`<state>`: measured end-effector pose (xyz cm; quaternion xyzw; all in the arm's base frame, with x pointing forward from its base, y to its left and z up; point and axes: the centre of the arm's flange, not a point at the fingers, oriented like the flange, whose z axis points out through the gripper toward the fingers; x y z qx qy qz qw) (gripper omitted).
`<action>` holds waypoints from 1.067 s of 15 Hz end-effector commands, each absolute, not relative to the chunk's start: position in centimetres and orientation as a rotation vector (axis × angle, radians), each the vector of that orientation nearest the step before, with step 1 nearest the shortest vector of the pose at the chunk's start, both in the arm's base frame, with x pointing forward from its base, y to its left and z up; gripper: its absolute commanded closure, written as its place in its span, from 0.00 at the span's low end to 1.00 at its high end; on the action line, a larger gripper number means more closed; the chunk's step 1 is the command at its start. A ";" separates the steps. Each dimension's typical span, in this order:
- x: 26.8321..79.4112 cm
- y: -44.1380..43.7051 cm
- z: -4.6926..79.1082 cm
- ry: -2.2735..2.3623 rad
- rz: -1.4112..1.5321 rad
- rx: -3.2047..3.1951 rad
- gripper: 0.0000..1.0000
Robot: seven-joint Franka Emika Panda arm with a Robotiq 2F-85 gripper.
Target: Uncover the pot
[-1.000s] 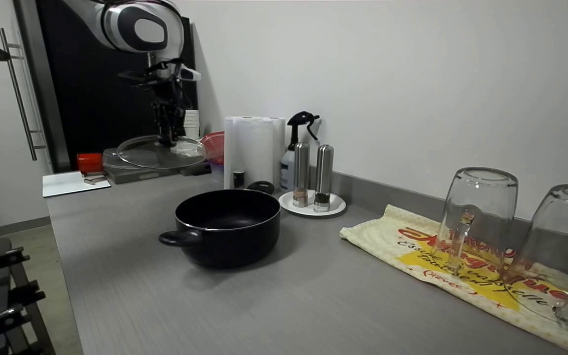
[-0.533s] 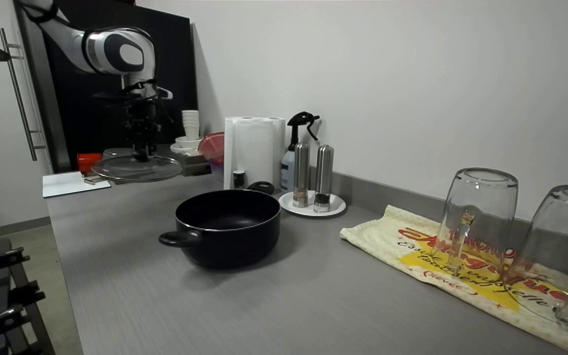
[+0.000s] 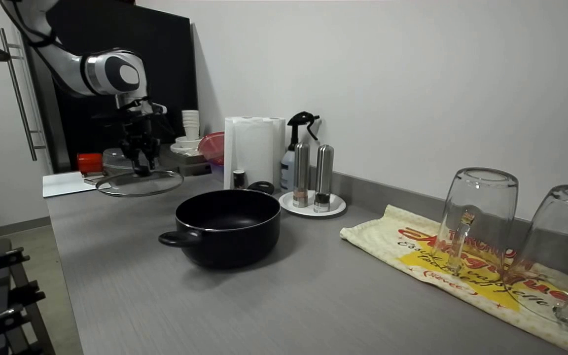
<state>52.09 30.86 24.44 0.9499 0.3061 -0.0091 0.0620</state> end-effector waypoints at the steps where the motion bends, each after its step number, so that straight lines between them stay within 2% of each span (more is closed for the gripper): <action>1: 52.5 30.4 23.8 0.894 0.047 2.864 0.76; 16: 53.1 28.0 20.6 0.750 0.044 2.905 0.76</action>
